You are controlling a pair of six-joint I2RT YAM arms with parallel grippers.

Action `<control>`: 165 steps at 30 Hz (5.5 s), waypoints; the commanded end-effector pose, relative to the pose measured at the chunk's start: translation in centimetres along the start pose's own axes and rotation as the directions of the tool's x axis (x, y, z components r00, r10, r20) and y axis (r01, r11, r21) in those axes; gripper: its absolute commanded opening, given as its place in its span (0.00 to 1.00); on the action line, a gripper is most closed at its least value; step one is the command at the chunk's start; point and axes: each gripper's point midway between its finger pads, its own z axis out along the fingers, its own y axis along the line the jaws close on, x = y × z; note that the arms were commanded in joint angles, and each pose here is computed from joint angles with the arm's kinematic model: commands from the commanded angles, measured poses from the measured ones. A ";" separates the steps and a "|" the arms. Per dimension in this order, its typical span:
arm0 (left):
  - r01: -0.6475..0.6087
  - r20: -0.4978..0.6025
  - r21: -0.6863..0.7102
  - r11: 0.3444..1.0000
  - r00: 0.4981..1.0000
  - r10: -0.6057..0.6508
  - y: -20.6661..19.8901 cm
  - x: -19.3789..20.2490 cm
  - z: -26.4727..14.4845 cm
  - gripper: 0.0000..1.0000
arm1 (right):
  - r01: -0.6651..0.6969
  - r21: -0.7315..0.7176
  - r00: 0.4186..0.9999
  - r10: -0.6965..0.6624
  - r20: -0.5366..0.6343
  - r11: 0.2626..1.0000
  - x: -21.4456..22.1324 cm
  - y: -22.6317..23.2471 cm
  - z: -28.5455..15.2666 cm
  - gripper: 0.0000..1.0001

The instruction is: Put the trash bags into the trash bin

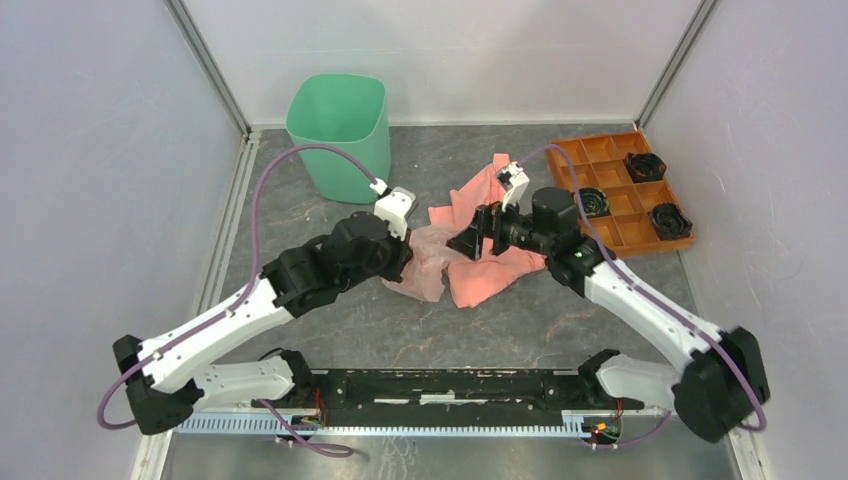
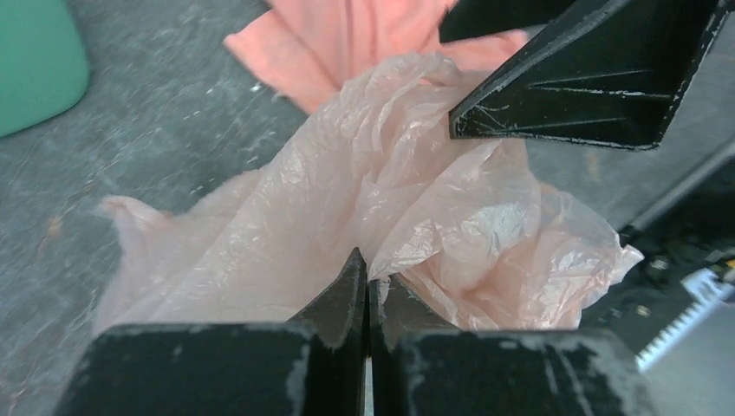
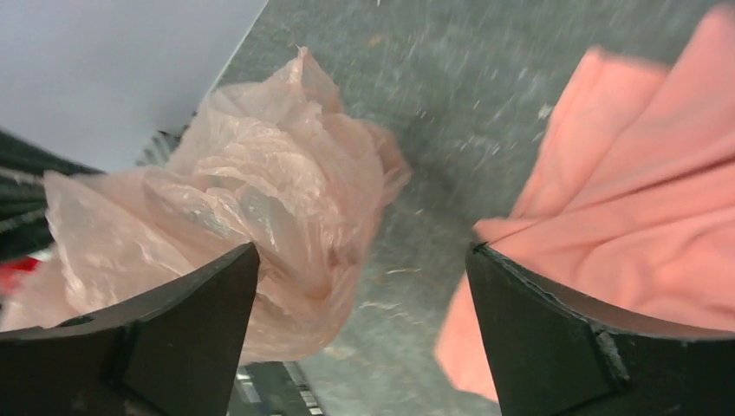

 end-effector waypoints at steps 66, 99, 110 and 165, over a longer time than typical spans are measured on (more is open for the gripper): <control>0.378 0.076 0.144 0.915 0.917 -0.391 -1.2 0.9 -2.9 0.92 | 0.082 -0.600 0.997 -0.061 0.056 0.796 0.0 11.4 0.9 0.63; 0.559 0.030 0.004 0.829 0.829 -0.558 1.0 9.4 1.8 0.22 | 0.265 -0.112 0.940 -0.283 -0.191 0.958 7.3 3.7 5.8 0.89; 0.579 0.098 0.127 0.806 0.801 -0.591 1.2 10.5 0.6 0.02 | 0.307 -0.171 0.920 -0.338 -0.199 0.936 11.5 5.1 6.2 0.87; 0.548 0.620 0.148 0.823 0.597 -0.509 11.4 1.4 -17.3 0.02 | -0.068 -0.428 0.981 0.138 0.134 0.901 -1.6 2.6 -0.7 0.00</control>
